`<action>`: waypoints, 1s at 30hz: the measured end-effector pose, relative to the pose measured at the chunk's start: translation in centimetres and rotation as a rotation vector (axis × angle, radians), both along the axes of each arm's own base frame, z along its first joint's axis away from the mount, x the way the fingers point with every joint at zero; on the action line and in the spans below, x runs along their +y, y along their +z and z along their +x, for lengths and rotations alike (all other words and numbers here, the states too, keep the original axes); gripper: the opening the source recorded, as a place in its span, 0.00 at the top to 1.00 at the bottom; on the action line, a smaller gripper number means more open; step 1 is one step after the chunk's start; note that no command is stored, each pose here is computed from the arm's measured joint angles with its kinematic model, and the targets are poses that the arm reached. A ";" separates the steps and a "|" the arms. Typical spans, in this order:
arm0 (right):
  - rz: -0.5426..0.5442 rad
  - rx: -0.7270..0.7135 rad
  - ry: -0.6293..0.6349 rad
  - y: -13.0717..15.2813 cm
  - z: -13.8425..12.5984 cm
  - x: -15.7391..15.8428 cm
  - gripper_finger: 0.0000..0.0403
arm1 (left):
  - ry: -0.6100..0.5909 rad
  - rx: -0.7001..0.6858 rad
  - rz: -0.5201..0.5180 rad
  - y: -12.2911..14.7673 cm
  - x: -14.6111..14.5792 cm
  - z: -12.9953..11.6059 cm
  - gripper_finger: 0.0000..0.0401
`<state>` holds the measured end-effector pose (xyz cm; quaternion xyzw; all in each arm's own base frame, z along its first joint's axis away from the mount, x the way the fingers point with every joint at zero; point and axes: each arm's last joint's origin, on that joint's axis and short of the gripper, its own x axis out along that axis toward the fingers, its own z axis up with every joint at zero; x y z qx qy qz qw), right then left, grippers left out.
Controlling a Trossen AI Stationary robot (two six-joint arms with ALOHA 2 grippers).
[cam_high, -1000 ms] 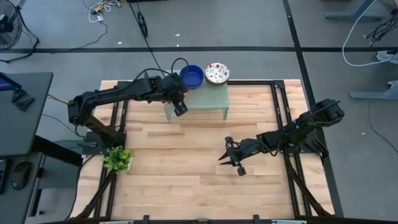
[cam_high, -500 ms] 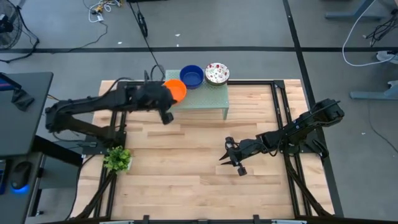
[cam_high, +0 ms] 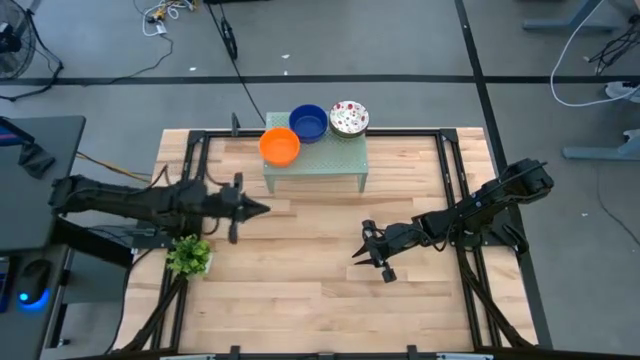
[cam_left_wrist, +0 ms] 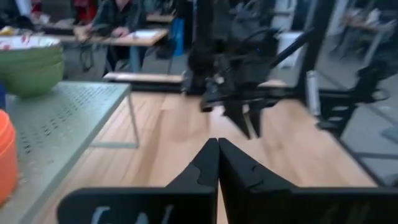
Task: Pick & Place Mini bowls
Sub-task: Return to Home Position
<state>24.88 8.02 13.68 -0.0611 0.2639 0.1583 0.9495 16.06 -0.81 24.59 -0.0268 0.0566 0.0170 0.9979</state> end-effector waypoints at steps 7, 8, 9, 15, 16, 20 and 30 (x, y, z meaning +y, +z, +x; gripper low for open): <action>0.000 0.000 0.000 0.0 0.0 0.0 0.77 | -0.061 -0.166 -0.015 -0.9 -0.5 -3.9 0.98; 0.000 -0.001 -0.001 0.0 0.0 0.0 0.77 | -0.063 -0.186 -0.015 -1.2 -0.5 -4.3 0.99; -0.001 -0.001 -0.002 0.0 0.0 0.0 0.77 | -0.063 -0.204 -0.016 -1.4 -0.5 -4.6 0.99; -0.001 -0.001 -0.013 0.0 0.1 -0.3 0.77 | -0.058 -0.272 -0.031 -3.4 -0.1 -6.0 0.98; -0.001 -0.001 -0.016 0.0 0.1 -0.3 0.77 | -0.063 -0.279 -0.035 -3.7 -0.1 -6.2 0.98; -0.001 -0.001 -0.021 0.0 0.2 -0.5 0.77 | -0.067 -0.284 -0.038 -5.1 -0.1 -6.3 0.99; 0.003 0.000 -0.024 0.0 0.2 -0.6 0.77 | -0.073 -0.249 -0.025 -6.6 -0.2 -6.1 0.99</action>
